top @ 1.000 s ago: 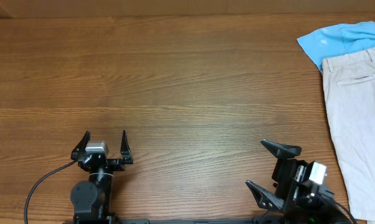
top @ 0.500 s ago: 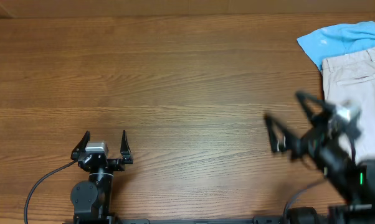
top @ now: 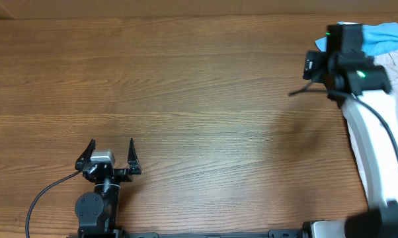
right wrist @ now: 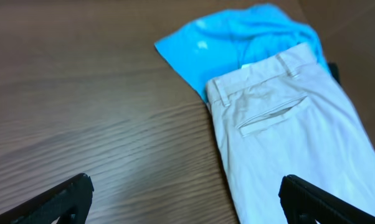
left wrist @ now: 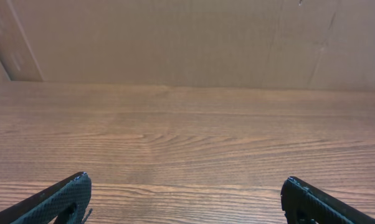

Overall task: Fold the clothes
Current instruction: 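Reach the right gripper to the beige pants on the clothes stack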

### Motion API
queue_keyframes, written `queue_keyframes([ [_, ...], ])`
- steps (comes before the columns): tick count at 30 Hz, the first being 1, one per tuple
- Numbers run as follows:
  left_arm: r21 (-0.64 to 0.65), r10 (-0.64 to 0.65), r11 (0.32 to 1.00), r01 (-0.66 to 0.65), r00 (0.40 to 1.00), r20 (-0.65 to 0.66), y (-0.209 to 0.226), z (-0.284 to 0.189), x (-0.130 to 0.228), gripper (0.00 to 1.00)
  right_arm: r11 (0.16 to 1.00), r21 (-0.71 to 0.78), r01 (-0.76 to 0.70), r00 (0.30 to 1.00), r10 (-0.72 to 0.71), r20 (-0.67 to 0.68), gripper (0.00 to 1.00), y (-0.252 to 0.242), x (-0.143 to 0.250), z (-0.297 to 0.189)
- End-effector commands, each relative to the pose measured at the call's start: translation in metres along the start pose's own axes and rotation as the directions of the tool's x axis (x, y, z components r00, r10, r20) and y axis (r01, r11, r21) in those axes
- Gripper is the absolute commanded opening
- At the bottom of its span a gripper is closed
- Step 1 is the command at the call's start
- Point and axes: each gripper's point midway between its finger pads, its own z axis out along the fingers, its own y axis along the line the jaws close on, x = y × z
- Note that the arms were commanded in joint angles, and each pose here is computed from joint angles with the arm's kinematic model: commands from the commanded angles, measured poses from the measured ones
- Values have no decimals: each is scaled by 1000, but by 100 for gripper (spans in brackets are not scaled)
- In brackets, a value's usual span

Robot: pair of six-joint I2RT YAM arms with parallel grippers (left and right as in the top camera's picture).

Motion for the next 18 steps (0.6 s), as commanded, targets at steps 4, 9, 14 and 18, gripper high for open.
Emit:
queue_keyframes([
  [4,-12,22,1000,-22,1000,7,3,0,0,100,993,96,66,998,-65,-9,100,-8,-14,57],
  [9,-12,22,1000,-22,1000,7,3,0,0,100,985,126,117,992,-110,-59,100,-15,-5,111],
  [14,-12,22,1000,-22,1000,7,3,0,0,100,978,147,145,985,-128,-120,100,-24,13,156],
  [18,-12,22,1000,-22,1000,7,3,0,0,100,964,168,208,966,-175,-191,100,-28,35,184],
])
